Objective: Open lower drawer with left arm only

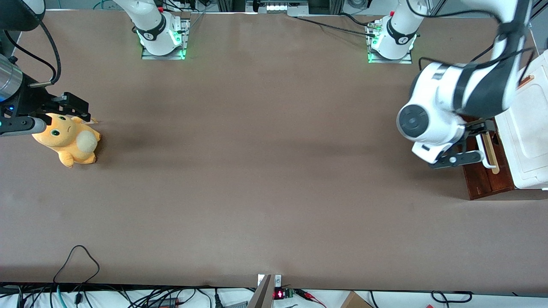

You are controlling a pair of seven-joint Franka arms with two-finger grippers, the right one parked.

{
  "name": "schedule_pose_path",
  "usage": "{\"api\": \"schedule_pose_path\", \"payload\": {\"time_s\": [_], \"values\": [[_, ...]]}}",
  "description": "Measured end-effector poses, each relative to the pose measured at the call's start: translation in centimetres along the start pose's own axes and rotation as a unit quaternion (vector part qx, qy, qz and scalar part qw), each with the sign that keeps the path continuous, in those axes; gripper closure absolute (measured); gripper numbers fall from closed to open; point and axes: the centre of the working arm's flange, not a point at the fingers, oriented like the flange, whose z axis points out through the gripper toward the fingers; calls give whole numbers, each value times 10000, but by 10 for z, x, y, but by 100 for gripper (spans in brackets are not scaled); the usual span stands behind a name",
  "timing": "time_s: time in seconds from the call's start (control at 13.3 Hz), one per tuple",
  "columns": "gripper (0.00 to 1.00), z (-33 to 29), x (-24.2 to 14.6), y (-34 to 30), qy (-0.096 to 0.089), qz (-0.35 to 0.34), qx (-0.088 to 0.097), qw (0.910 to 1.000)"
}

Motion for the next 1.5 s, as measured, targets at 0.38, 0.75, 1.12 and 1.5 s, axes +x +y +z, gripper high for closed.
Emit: {"api": "schedule_pose_path", "payload": {"time_s": [0.38,0.75,1.12,1.5], "values": [[0,64,0,57,156,-56,1053,9943],[3,113,-12,83,263,214,1618,9862],[5,144,-3,75,342,90,1961,9799],[5,181,-9,107,399,-17,2323,9718]]}}
